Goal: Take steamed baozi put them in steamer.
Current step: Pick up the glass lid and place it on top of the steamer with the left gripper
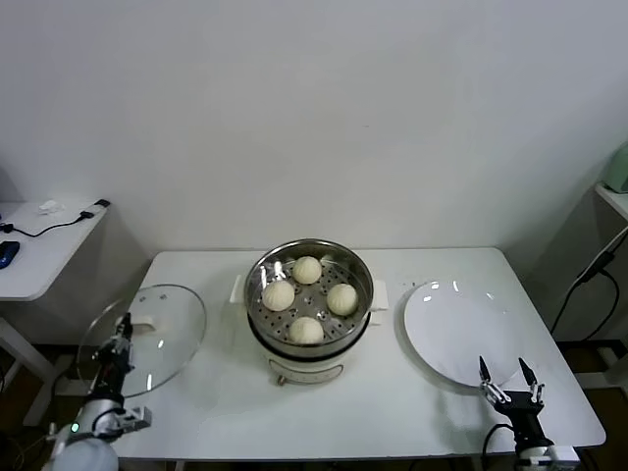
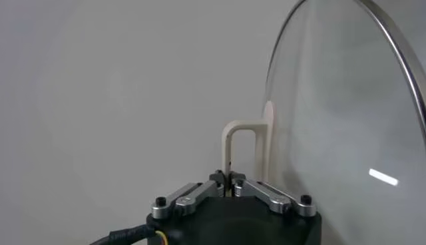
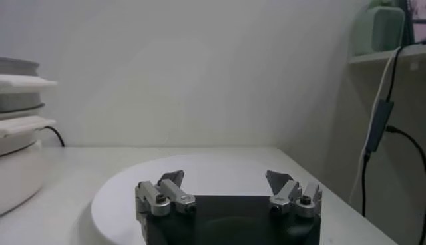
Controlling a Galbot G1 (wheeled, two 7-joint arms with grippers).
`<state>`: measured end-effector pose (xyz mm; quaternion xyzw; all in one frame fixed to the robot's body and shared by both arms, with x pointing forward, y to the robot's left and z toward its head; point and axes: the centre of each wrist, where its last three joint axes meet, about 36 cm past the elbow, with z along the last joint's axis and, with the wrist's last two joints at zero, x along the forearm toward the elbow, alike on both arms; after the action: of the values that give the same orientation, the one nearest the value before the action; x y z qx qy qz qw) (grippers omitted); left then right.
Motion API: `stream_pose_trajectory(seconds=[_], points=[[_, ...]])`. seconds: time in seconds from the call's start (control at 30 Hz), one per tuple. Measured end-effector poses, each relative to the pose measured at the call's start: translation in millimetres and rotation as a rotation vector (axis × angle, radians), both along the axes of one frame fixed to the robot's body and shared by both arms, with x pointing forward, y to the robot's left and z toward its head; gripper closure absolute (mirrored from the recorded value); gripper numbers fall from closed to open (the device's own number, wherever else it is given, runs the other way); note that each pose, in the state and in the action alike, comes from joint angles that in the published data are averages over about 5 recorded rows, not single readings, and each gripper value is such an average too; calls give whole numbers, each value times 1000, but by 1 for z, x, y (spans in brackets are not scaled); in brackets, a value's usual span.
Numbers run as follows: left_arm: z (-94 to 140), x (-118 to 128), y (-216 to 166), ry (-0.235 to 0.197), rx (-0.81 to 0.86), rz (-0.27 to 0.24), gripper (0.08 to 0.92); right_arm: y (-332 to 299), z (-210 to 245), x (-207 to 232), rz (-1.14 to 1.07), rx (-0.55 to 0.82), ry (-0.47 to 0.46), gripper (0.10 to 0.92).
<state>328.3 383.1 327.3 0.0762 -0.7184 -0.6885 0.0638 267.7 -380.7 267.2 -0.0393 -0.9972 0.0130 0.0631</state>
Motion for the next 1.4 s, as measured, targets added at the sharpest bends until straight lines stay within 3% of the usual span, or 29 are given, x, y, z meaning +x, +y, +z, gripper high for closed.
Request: stream_pose_trajectory(seconds=[0.27,0.47,1.03,1.4], points=[[83,18,-33,-68,-22,43,865,7,2,3,-9,-17,14,200],[111,25,-87,-78,-17,31,865,13,5,3,0,-26,14,200],[123,34,-263,-52,-89,-87,865,21,2,-4,7,-22,25,200],[117,48,-331,-33,-114,-147,865,17,-3,-11,-6,-22,30,200]])
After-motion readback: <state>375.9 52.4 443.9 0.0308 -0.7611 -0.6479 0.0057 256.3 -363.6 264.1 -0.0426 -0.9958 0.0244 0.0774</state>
